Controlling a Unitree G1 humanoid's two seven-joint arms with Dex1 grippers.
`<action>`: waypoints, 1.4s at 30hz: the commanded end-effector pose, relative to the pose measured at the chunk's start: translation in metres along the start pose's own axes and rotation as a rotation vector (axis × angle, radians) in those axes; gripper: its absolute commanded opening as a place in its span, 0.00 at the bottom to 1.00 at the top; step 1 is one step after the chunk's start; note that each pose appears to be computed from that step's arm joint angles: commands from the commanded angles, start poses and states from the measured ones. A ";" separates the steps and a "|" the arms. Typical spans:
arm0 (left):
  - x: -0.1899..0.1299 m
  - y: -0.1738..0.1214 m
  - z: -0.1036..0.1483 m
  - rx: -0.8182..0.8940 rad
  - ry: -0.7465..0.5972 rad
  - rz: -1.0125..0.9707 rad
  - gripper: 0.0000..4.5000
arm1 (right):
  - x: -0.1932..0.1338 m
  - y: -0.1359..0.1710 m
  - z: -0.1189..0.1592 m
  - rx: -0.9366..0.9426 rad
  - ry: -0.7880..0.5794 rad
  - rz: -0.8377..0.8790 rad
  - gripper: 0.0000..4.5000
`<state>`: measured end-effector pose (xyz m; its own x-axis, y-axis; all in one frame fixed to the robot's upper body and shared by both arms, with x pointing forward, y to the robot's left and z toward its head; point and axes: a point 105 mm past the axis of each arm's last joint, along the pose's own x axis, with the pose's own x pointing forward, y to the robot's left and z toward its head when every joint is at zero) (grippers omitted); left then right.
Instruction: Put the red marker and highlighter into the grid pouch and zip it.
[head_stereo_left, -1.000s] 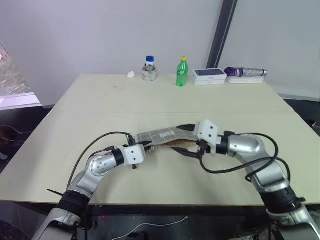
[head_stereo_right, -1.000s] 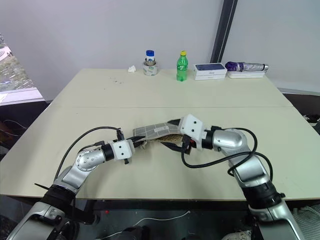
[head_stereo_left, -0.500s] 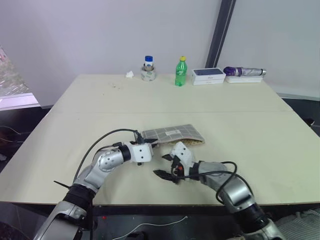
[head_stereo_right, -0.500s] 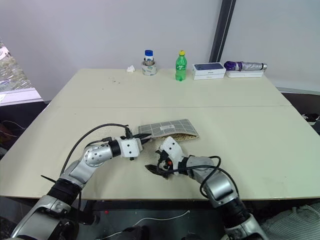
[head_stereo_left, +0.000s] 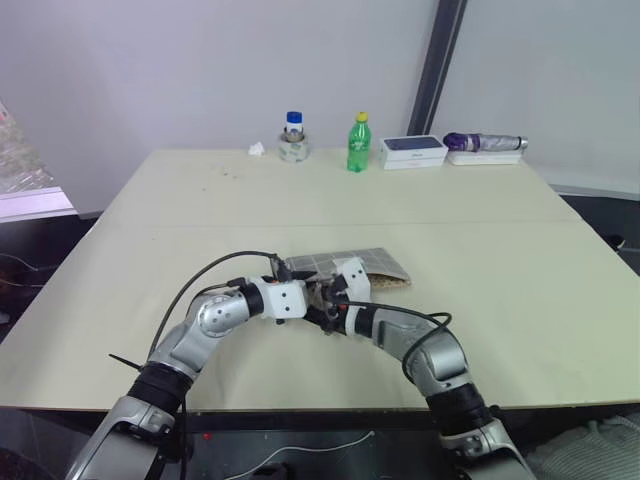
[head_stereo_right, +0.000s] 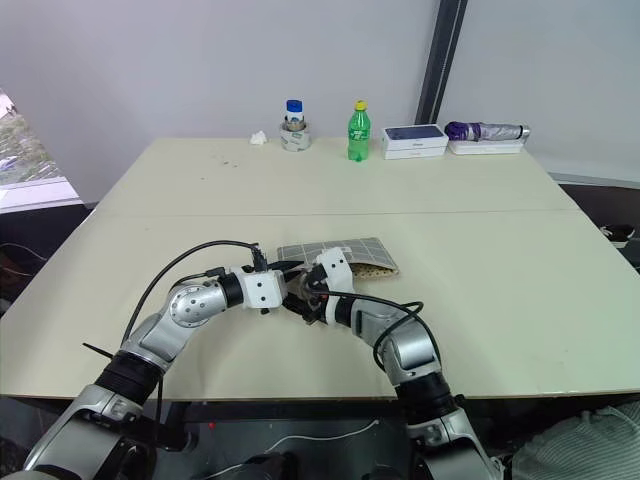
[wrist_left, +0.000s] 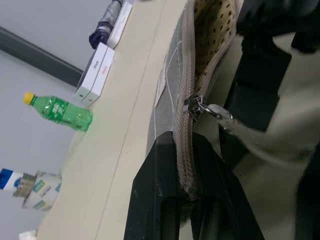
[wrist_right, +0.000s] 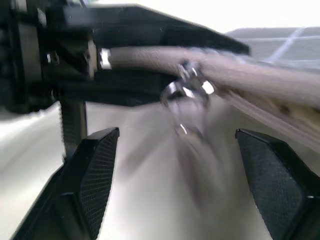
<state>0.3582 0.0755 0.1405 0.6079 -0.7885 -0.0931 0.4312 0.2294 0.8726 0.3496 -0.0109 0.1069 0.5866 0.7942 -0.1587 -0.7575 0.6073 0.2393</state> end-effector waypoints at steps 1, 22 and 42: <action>0.000 0.020 0.009 0.046 -0.029 0.051 0.00 | 0.007 -0.003 0.019 -0.006 -0.073 -0.024 0.46; -0.042 0.003 -0.038 -0.192 0.108 0.032 0.00 | -0.142 -0.125 0.000 -0.213 0.132 -0.345 0.01; -0.123 -0.001 -0.043 -0.846 0.056 0.257 0.72 | -0.191 -0.081 0.026 -0.458 0.084 -0.112 0.79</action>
<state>0.3118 0.1866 0.1076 0.7542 -0.6554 -0.0410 0.6501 0.7365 0.1869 0.3055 -0.2132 0.1203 0.6454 0.7015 -0.3023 -0.7601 0.6290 -0.1630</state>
